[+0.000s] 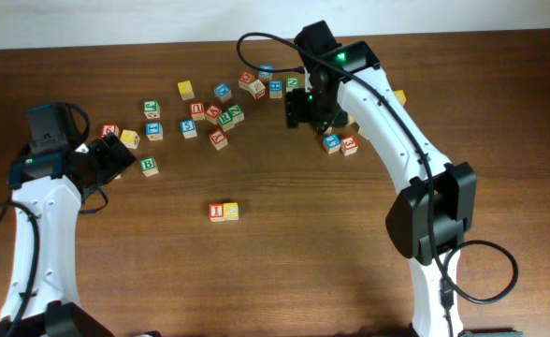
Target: Spell out ICRA
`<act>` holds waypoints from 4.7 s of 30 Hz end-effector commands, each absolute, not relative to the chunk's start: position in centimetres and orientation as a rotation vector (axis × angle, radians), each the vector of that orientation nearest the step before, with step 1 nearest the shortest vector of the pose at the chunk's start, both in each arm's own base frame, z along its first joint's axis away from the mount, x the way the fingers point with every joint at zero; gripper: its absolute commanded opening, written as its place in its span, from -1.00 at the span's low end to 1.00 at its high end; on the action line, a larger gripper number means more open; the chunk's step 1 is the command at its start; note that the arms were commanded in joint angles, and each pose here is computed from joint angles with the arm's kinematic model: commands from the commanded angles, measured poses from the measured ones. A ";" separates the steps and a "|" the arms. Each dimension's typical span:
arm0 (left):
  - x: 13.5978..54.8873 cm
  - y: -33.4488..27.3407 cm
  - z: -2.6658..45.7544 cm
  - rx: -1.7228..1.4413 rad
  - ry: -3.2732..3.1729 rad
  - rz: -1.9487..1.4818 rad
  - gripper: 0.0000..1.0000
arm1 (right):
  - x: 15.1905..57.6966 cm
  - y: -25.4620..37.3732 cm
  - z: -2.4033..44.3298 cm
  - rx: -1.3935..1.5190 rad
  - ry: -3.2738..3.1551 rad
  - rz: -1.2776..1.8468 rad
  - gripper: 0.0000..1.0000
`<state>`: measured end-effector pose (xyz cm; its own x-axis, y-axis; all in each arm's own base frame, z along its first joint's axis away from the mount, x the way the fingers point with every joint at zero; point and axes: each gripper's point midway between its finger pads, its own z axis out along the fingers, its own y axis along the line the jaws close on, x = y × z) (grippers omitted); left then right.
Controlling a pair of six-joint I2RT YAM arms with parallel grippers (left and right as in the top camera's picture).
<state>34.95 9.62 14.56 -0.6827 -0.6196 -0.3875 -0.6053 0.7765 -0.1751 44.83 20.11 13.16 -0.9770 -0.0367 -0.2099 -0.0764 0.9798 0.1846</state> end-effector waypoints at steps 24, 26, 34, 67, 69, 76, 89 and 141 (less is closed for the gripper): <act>35.0 9.7 14.6 -0.931 2.538 -0.055 0.99 | 54.0 30.2 15.2 -0.577 2.416 0.390 -0.92; 35.0 9.7 14.6 -0.931 2.538 -0.055 0.99 | 53.5 31.3 12.7 -0.607 2.452 0.392 -0.91; 35.0 9.7 14.6 -0.930 2.538 -0.055 0.99 | 52.5 32.7 11.1 -0.645 2.479 0.396 -0.92; 34.9 9.9 14.6 -0.939 2.535 -0.052 0.99 | 51.5 38.9 10.1 -0.736 2.368 0.432 -0.91; 34.9 9.9 14.6 -0.939 2.535 -0.052 0.99 | 51.9 38.5 9.2 -0.723 2.376 0.402 -0.91; 34.9 9.9 14.6 -0.939 2.535 -0.053 0.99 | 52.6 37.8 6.6 -0.712 2.410 0.385 -0.78; 34.9 9.9 14.6 -0.939 2.535 -0.052 0.99 | 52.3 37.1 5.7 -0.707 2.453 0.379 -0.03; 34.9 9.9 14.6 -0.939 2.535 -0.053 0.99 | 45.5 39.4 4.2 -0.641 2.695 0.396 -0.89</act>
